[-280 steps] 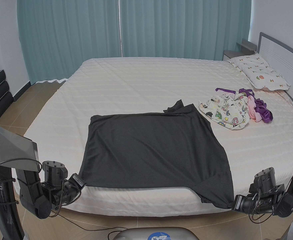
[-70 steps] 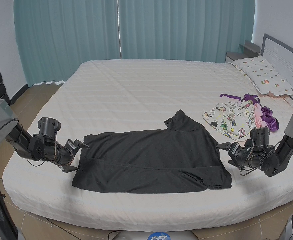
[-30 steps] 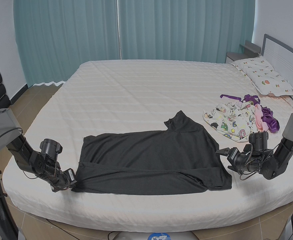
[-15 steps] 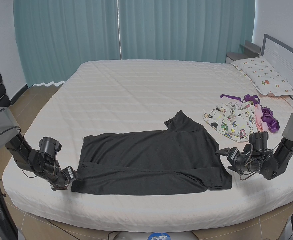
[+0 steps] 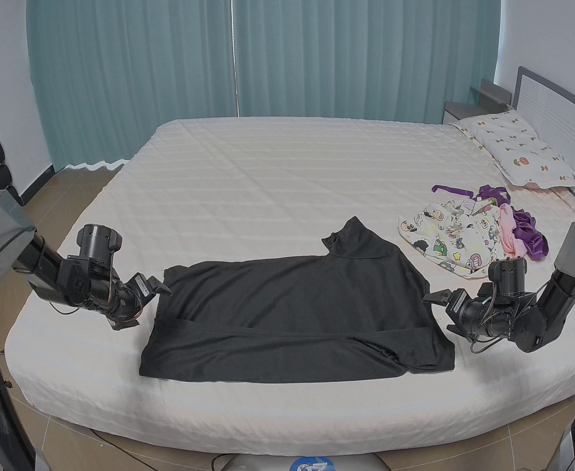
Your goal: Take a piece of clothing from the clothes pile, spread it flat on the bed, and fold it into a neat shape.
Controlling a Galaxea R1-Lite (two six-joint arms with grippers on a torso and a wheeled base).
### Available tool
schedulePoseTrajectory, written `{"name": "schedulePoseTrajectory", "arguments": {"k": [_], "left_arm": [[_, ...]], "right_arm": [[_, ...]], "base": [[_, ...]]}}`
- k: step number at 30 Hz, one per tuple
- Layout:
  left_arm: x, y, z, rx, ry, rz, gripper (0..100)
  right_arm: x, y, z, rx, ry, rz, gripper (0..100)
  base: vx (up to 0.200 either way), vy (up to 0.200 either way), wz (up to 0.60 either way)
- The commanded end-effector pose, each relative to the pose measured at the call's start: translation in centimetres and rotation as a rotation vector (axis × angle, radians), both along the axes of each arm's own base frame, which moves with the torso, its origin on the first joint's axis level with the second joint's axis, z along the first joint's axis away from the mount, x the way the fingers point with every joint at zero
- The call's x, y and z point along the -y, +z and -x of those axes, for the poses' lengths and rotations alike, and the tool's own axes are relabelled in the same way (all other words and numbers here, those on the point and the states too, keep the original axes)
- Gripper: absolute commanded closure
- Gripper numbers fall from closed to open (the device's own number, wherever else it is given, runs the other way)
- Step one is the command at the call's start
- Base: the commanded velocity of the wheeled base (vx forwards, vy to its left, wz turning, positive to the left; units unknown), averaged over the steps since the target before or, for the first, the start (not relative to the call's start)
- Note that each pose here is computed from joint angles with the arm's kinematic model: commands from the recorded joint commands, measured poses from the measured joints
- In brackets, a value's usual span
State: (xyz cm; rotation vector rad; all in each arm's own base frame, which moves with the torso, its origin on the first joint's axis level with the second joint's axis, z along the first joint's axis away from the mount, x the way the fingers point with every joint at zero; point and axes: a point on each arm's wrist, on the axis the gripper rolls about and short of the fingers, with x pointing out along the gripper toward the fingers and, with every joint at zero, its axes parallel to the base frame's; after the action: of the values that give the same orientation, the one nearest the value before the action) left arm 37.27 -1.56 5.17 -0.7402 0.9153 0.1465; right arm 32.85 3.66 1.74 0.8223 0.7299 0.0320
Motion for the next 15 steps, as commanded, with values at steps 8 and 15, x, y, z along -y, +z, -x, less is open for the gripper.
{"name": "schedulePoseTrajectory", "arguments": {"k": [8, 15], "left_arm": [[1.4, -4.1, -1.8, -0.067, -0.028, -0.018, 0], [1.2, -4.8, -1.9, -0.080, -0.028, -0.026, 100]], "right_arm": [[-0.1, -0.3, -0.1, -0.006, 0.002, 0.001, 0], [-0.1, -0.3, -0.1, -0.007, 0.003, 0.004, 0]], "base": [[0.000, 0.000, 0.00], [0.000, 0.000, 0.00]]}}
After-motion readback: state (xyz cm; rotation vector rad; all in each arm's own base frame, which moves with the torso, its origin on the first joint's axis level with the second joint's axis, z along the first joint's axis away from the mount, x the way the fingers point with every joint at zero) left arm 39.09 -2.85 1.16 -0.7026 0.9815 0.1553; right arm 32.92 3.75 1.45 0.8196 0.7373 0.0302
